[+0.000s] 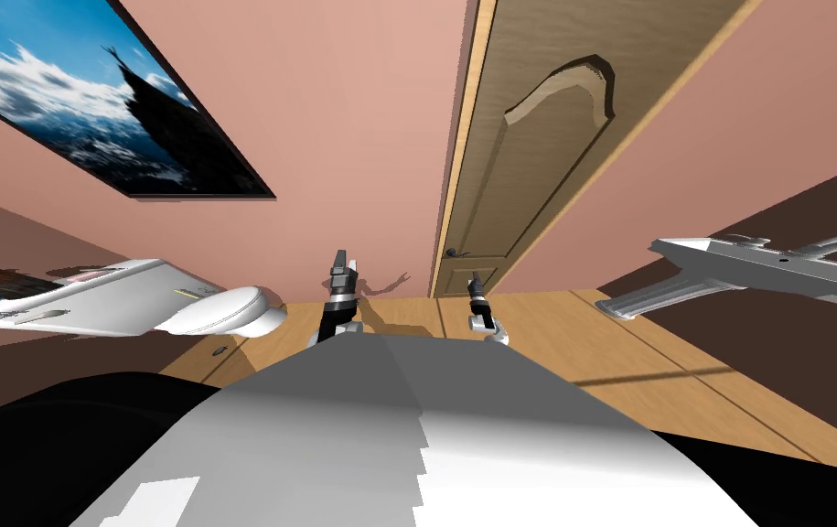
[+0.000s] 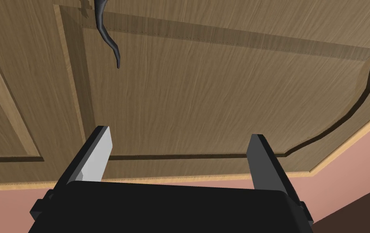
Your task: Pull the door open
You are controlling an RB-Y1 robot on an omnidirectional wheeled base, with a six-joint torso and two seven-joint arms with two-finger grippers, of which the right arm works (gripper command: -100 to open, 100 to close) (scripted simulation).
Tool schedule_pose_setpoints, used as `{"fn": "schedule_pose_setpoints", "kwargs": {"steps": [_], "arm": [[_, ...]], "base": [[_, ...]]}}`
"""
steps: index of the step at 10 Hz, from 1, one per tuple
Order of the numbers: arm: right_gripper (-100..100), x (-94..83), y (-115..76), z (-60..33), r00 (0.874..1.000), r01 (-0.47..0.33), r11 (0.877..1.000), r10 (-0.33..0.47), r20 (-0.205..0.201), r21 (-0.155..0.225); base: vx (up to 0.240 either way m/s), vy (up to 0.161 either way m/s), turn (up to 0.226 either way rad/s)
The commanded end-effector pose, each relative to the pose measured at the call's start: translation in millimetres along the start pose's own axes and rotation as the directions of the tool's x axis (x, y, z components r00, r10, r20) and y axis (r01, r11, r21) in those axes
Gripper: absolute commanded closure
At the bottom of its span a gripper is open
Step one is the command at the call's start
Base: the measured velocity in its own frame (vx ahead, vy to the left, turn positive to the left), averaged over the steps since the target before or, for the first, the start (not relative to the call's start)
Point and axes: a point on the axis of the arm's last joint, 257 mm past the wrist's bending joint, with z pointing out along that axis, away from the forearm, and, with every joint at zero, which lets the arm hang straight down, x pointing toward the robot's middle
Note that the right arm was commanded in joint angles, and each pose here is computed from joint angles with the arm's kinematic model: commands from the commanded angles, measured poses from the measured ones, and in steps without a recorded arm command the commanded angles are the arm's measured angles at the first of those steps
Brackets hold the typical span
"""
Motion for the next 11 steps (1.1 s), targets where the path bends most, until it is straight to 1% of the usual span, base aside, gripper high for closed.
{"fn": "schedule_pose_setpoints", "kwargs": {"steps": [1,2,4,5,6,9,11], "arm": [[-100,-1.0,-7.0,4.1,1.000,-0.001,1.000,0.001,0.001,0.011],[-100,-1.4,-11.7,2.1,1.000,-0.001,1.000,0.001,0.001,0.022],[-100,-3.5,-19.8,7.1,1.000,-0.002,0.999,0.002,0.003,0.037],[-100,-3.9,-25.0,4.7,1.000,-0.002,0.999,0.002,0.003,0.049],[-100,-5.1,-30.8,5.7,1.000,-0.002,0.998,0.002,0.005,0.061],[-100,-9.0,-45.8,9.2,1.000,-0.004,0.996,0.003,0.009,0.094],[-100,-10.4,-51.8,9.0,1.000,-0.004,0.994,0.003,0.011,0.107]], "base": [[0.052,-0.067,0.172],[0.044,-0.050,0.052],[0.047,-0.055,0.125],[0.036,-0.059,0.062],[0.032,-0.052,0.078],[0.053,-0.084,0.147],[0.033,-0.049,0.059]]}}
